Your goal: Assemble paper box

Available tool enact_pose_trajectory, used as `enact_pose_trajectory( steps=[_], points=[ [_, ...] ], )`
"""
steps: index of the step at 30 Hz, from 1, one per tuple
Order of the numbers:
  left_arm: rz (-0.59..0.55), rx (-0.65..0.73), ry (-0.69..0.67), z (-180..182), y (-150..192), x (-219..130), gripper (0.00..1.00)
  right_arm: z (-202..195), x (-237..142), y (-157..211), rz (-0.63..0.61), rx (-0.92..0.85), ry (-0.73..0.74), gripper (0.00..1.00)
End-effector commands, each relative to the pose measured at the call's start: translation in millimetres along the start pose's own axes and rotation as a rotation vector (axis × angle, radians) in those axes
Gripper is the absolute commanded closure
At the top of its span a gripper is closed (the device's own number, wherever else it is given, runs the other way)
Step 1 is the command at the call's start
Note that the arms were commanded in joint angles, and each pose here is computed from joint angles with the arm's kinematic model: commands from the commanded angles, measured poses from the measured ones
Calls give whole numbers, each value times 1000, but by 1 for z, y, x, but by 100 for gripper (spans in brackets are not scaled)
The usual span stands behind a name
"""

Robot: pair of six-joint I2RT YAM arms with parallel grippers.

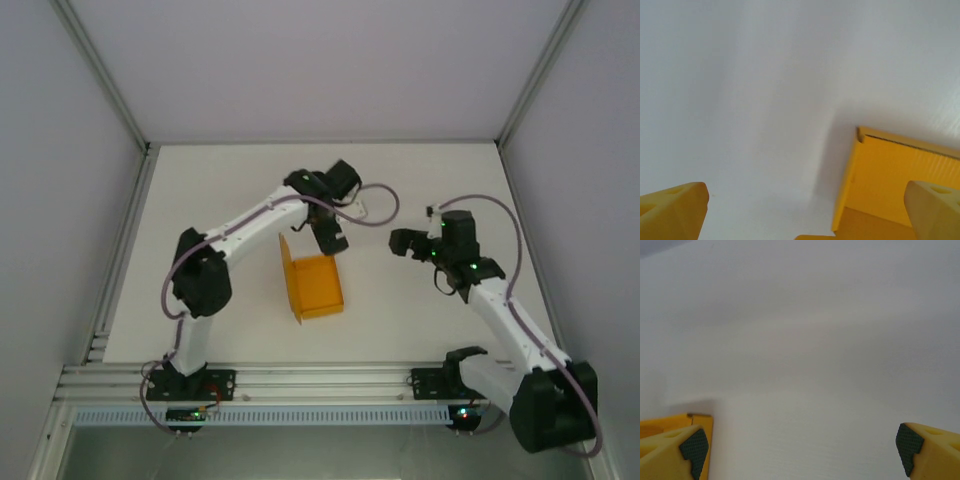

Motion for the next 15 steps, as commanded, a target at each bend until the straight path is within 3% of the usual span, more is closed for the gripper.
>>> enact_pose_trajectory(
  steps=[1,6,10,15],
  points=[
    [-253,-366,-67,63,-8,-57,0,41,16,-15,15,-240,-111,1],
    [-422,-874,-2,122,53,-85,0,111,54,11,200,-641,-450,1],
    [-466,-1098,-24,126,120,-75,0,146,79,43,335,-1007,-677,1],
    [-469,-1228,-95,105,186,-73,0,171,113,53,446,-1159,-786,9]
  ],
)
Point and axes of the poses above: each hand's point on the last joint's axis, 136 mm out from that joint toward the fingers, its own x axis out along the fingers, its own z axis along the line the jaws close on, y = z × x, the point moved 4 cm from there along -x, back along the fingers, and after that the axes turned 4 degrees about -x, right-handed, at the moved point
